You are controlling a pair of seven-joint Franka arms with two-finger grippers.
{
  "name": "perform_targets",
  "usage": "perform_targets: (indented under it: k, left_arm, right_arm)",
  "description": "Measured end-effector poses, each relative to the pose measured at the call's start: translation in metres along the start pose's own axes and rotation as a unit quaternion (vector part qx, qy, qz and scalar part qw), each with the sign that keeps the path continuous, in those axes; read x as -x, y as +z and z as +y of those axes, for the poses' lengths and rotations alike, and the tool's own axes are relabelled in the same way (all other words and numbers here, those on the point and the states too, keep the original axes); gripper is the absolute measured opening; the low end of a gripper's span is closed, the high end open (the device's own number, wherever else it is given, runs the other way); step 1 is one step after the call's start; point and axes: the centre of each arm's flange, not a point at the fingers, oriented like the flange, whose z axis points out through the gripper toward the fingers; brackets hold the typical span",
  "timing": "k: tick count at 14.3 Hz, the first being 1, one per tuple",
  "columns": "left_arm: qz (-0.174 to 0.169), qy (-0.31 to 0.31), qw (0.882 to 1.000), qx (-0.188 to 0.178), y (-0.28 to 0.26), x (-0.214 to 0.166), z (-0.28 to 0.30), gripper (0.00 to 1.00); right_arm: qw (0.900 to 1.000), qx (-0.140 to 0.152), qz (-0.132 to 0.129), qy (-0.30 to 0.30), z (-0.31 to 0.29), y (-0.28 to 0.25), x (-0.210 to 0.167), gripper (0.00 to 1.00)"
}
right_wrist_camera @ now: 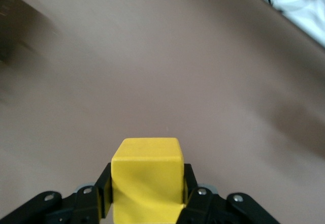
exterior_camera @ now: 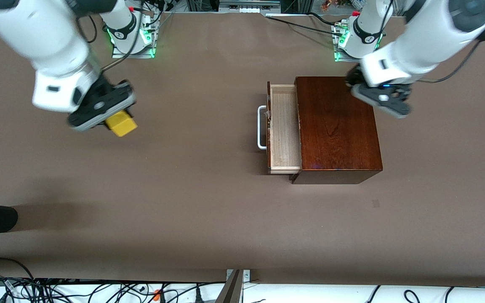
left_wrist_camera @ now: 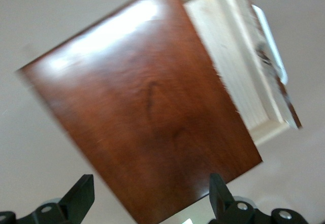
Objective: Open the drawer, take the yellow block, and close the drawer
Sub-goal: 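Lift the cube out with the right gripper while the left gripper returns, then lower the cube with the right gripper while the left gripper reaches the drawer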
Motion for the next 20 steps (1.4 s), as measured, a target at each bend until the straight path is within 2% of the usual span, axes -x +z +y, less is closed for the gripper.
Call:
perform_targets:
  k: [2, 5, 7, 9, 10, 12, 15, 16, 20]
  left_arm:
    - [-0.012, 0.089, 0.996, 0.010, 0.016, -0.017, 0.034, 1.00]
    - [0.004, 0.221, 0.975, 0.022, 0.037, -0.047, 0.077, 1.00]
    - [0.033, 0.296, 0.954, 0.025, 0.054, -0.070, 0.112, 1.00]
    - [0.065, 0.364, 0.929, 0.030, 0.077, -0.092, 0.146, 1.00]
    - [0.077, 0.396, 0.915, 0.025, 0.092, -0.103, 0.160, 1.00]
    - [0.083, 0.453, 0.888, -0.009, 0.124, -0.120, 0.187, 1.00]
    - [0.080, 0.507, 0.857, -0.041, 0.168, -0.133, 0.226, 1.00]
    - [0.076, 0.516, 0.852, -0.044, 0.182, -0.136, 0.230, 1.00]
    - [0.059, 0.532, 0.844, -0.044, 0.227, -0.146, 0.226, 1.00]
  right_arm:
    - [0.999, -0.006, -0.022, 0.033, 0.029, 0.033, 0.016, 0.56]
    - [0.996, -0.014, -0.042, 0.072, 0.066, 0.093, 0.037, 0.56]
    - [0.993, -0.019, -0.051, 0.104, 0.079, 0.133, 0.052, 0.56]
    - [0.989, -0.021, -0.058, 0.137, 0.089, 0.172, 0.065, 0.56]
    - [0.986, -0.021, -0.060, 0.151, 0.094, 0.193, 0.071, 0.56]
    - [0.982, -0.023, -0.062, 0.178, 0.109, 0.234, 0.082, 0.56]
    - [0.974, -0.042, -0.062, 0.213, 0.128, 0.284, 0.092, 0.56]
    - [0.973, -0.043, -0.061, 0.218, 0.130, 0.297, 0.094, 0.56]
    - [0.971, -0.043, -0.060, 0.226, 0.130, 0.340, 0.103, 0.56]
